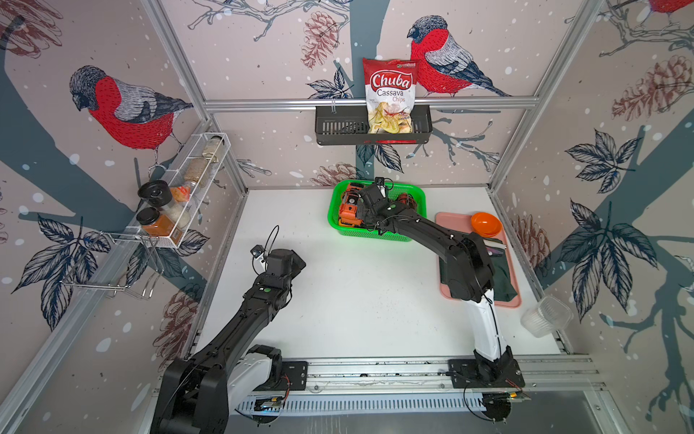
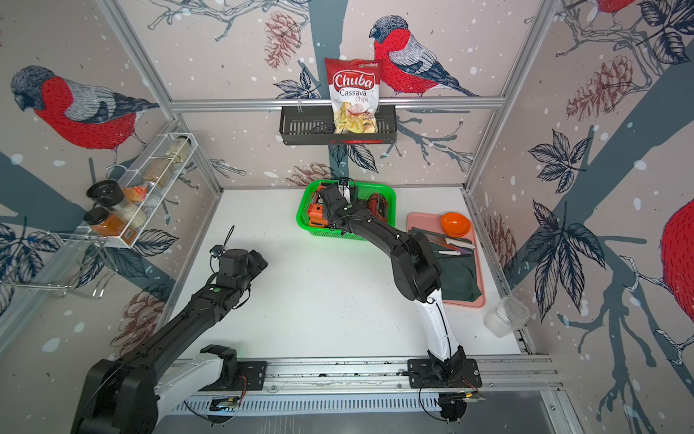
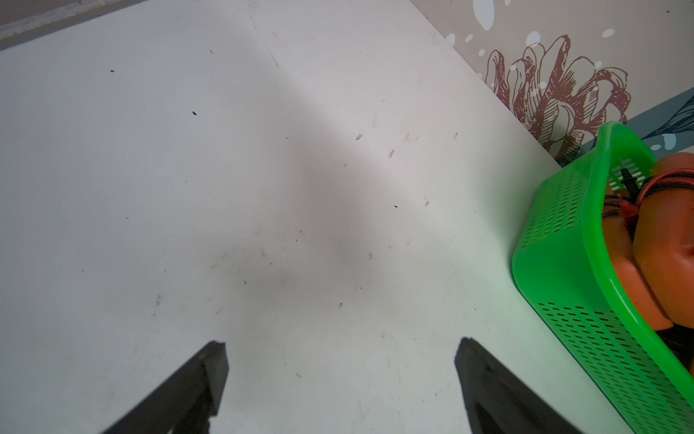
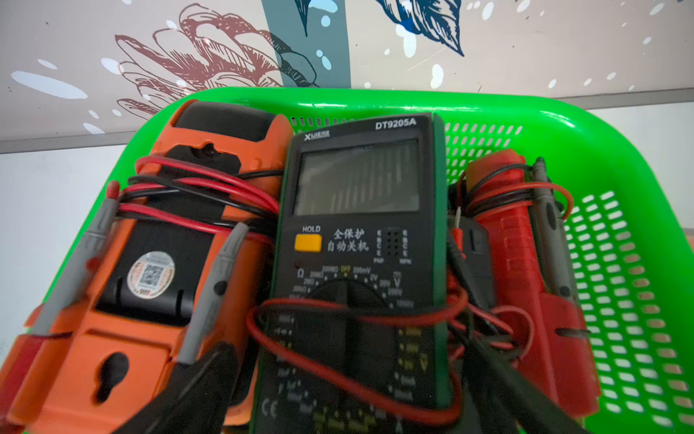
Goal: Put the multimeter into the basket
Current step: Place the multimeter in the basket, then reset both arms
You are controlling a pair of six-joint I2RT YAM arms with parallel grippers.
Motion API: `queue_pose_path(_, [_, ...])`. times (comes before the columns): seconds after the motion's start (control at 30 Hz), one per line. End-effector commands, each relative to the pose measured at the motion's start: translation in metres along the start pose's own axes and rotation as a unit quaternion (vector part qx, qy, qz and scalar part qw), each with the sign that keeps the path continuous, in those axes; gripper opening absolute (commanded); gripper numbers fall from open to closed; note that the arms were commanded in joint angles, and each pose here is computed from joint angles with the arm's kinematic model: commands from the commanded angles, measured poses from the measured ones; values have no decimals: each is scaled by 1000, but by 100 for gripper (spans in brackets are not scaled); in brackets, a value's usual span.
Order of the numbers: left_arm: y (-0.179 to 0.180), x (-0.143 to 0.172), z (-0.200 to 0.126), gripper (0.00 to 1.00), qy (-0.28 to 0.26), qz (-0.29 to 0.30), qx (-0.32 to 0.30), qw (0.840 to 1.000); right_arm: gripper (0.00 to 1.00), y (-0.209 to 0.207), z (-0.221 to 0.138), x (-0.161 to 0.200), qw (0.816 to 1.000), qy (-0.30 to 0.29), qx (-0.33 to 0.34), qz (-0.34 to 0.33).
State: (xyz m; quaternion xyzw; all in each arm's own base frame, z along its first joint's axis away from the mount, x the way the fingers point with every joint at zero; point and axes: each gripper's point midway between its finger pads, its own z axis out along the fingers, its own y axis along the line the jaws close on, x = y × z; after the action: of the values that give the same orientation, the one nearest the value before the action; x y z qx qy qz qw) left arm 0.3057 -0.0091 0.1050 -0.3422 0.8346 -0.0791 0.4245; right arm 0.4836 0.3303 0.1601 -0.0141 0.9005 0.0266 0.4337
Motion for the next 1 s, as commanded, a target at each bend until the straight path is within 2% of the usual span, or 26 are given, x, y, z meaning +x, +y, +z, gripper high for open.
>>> queue_pose_path(0.0, [-3, -8, -2, 98, -13, -5, 5, 1000, 99, -1, -16, -10, 1000, -11, -1, 4])
queue_pose_path(0.23, [-5, -13, -5, 98, -22, -6, 7, 1000, 99, -9, -54, -26, 999, -33, -5, 11])
queue_pose_path(0.43, [-11, -31, -11, 98, -56, 5, 12, 998, 99, -42, -106, -37, 995, -94, -25, 29])
queue_pose_path(0.67, [-22, -55, -18, 98, -112, 34, 27, 993, 99, -148, -149, -31, 979, -155, -14, 133])
queue_pose_path(0.8, [-27, -67, -21, 98, -145, 56, 34, 987, 99, -219, -157, -17, 966, -166, 13, 198])
queue_pose_path(0.97, [-32, -77, -26, 98, -189, 104, 46, 975, 99, -284, -155, 10, 958, -166, 43, 229])
